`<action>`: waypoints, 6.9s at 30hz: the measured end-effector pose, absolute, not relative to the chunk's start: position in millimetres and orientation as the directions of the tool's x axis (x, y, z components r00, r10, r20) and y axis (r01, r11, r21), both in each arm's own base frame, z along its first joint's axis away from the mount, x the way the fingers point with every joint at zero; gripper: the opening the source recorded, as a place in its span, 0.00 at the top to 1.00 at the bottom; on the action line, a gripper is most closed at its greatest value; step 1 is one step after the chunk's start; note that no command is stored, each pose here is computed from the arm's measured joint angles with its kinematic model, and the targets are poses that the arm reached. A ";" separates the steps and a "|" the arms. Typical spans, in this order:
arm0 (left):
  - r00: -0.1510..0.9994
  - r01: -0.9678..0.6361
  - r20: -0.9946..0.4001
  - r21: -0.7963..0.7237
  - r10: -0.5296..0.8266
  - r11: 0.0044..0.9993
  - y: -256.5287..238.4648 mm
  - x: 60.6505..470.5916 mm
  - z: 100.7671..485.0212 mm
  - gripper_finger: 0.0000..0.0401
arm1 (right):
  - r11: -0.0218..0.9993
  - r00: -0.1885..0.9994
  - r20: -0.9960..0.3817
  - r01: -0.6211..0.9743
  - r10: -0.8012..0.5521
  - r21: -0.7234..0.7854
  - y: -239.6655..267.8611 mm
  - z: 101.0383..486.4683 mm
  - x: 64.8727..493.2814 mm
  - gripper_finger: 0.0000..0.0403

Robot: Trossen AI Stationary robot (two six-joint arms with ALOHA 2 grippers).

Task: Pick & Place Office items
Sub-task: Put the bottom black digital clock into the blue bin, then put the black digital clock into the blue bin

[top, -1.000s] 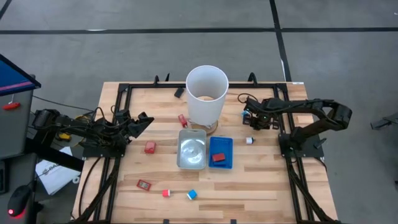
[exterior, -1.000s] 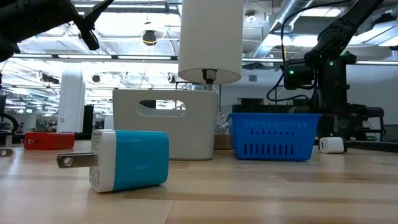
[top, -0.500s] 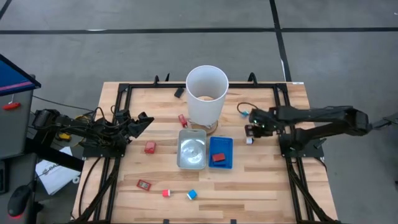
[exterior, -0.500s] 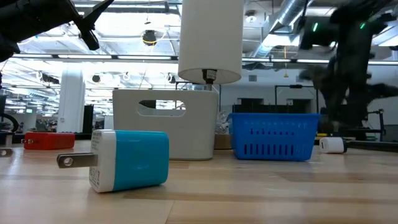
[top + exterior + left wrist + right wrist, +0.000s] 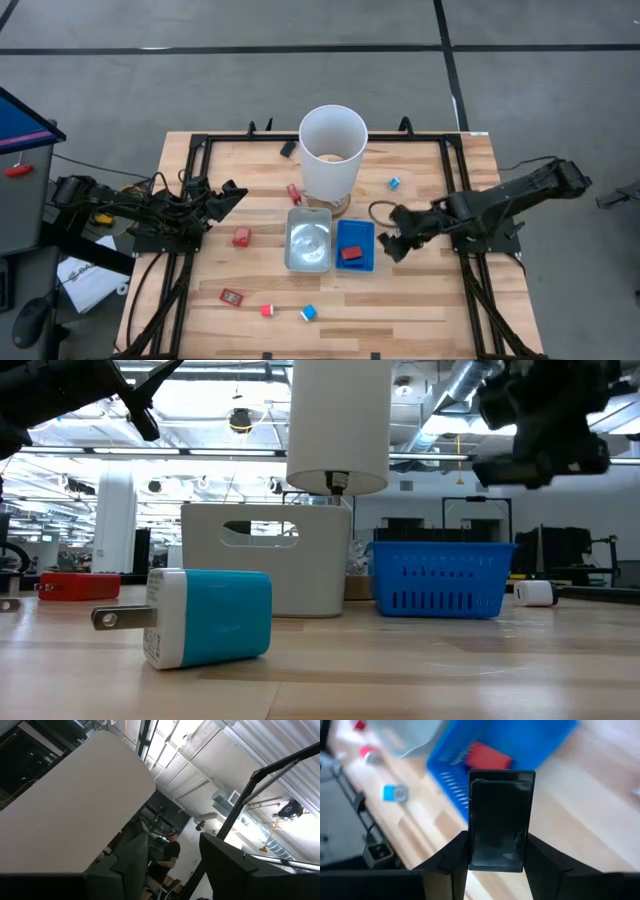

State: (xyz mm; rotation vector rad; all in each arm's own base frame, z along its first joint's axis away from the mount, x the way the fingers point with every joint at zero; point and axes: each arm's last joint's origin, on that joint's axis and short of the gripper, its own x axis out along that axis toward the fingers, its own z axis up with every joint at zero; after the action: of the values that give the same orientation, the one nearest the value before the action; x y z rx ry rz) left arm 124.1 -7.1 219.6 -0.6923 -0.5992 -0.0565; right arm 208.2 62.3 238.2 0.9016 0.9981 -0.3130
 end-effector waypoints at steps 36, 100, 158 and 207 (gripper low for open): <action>0.833 0.273 0.541 -0.582 0.115 0.766 -8.0 124.1 219.8 0.56 | 0.994 0.235 -0.971 0.084 0.046 0.067 60.0 213.1 341.2 0.63; 0.945 -0.195 0.199 -0.291 0.259 0.937 -5.9 160.6 268.0 0.56 | 0.687 0.463 -0.861 0.697 -0.211 0.207 158.0 302.1 188.5 0.54; 0.351 -0.873 -0.825 -0.119 0.442 0.473 239.9 265.9 199.7 0.14 | 0.493 0.678 -0.644 0.721 -0.356 0.487 122.3 347.8 119.9 0.54; 0.273 -0.845 -0.868 -0.010 0.415 0.535 259.5 284.9 180.7 0.26 | 0.510 0.705 -0.602 0.699 -0.375 0.501 108.0 356.2 117.2 0.54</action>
State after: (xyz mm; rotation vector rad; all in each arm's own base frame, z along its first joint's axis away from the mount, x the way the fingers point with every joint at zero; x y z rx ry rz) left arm 284.9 259.5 180.7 -0.5350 0.9528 0.9038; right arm 117.2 108.0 356.2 0.8001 0.4526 -0.6735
